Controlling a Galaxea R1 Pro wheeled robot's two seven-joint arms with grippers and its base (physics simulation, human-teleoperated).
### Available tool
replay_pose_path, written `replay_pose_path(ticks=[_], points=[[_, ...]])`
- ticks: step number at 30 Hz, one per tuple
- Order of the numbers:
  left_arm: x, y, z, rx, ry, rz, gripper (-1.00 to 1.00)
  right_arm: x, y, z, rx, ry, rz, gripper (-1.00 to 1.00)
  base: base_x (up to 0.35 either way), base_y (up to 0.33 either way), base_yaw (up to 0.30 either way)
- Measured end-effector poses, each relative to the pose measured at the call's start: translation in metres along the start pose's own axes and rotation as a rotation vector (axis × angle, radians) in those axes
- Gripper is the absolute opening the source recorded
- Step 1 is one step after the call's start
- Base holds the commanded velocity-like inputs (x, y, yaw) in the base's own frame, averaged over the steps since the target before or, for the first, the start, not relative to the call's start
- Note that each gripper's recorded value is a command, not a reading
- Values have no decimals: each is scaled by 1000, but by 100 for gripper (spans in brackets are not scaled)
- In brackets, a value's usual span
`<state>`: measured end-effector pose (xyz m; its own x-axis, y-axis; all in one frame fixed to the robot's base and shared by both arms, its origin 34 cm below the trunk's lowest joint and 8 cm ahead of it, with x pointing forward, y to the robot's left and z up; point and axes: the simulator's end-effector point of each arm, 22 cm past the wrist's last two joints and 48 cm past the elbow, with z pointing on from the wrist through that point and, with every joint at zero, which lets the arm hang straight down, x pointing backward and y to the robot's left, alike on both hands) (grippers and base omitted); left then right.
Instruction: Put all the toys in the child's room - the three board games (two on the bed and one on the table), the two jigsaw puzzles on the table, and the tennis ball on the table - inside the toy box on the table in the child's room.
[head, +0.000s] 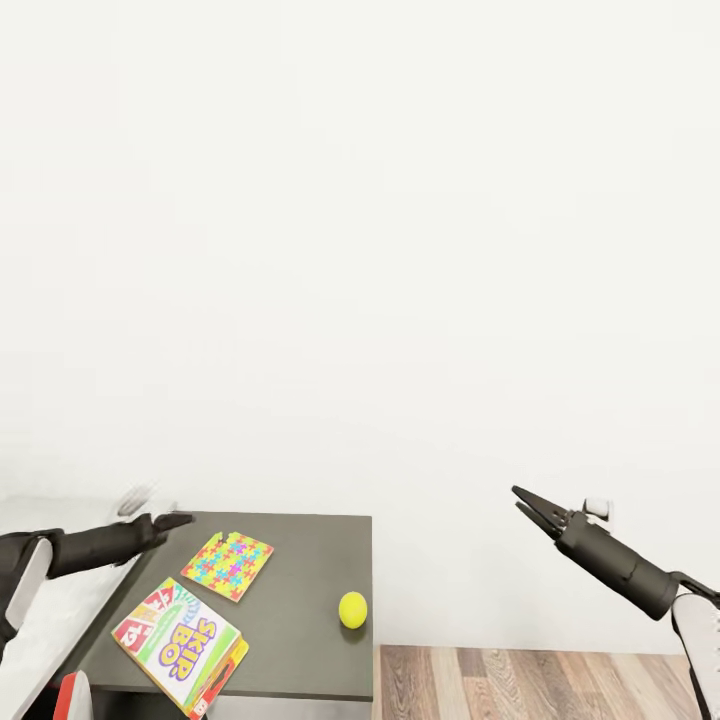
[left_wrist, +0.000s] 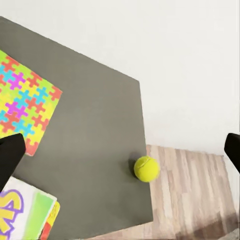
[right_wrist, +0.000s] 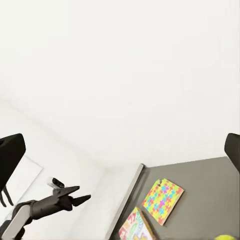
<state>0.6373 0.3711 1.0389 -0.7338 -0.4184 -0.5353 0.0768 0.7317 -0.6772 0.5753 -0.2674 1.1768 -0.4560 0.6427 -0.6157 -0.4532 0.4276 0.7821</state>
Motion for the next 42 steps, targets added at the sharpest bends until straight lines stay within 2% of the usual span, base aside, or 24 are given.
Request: replay_pose_path(ticks=[4,7,10,14,16,20,25,36,42], points=[[2,28,17,-188,-3,-6,100,3,-1,2,6,8,-3,100,0,0,0],[1,39,26,-290,-9,-9,100,4,-1,3,7,9,-4,100,0,0,0],[6,42,38,-351,-12,-10,100,5,-1,4,7,9,-3,100,0,0,0],[6,46,54,-424,-57,10,100,5,-1,4,7,10,-4,100,0,0,0],[8,59,54,-505,-75,7,100,5,-1,4,7,11,-4,100,0,0,0],[4,72,49,-590,-102,6,100,4,-1,3,8,11,-7,100,0,0,0],[-7,78,45,-623,-151,15,100,3,-1,2,11,12,-11,100,0,0,0],[-13,79,43,-628,-176,16,100,2,-3,1,13,12,-13,100,0,0,0],[-28,77,39,-636,-217,25,100,1,-3,0,12,8,-12,100,0,0,0]])
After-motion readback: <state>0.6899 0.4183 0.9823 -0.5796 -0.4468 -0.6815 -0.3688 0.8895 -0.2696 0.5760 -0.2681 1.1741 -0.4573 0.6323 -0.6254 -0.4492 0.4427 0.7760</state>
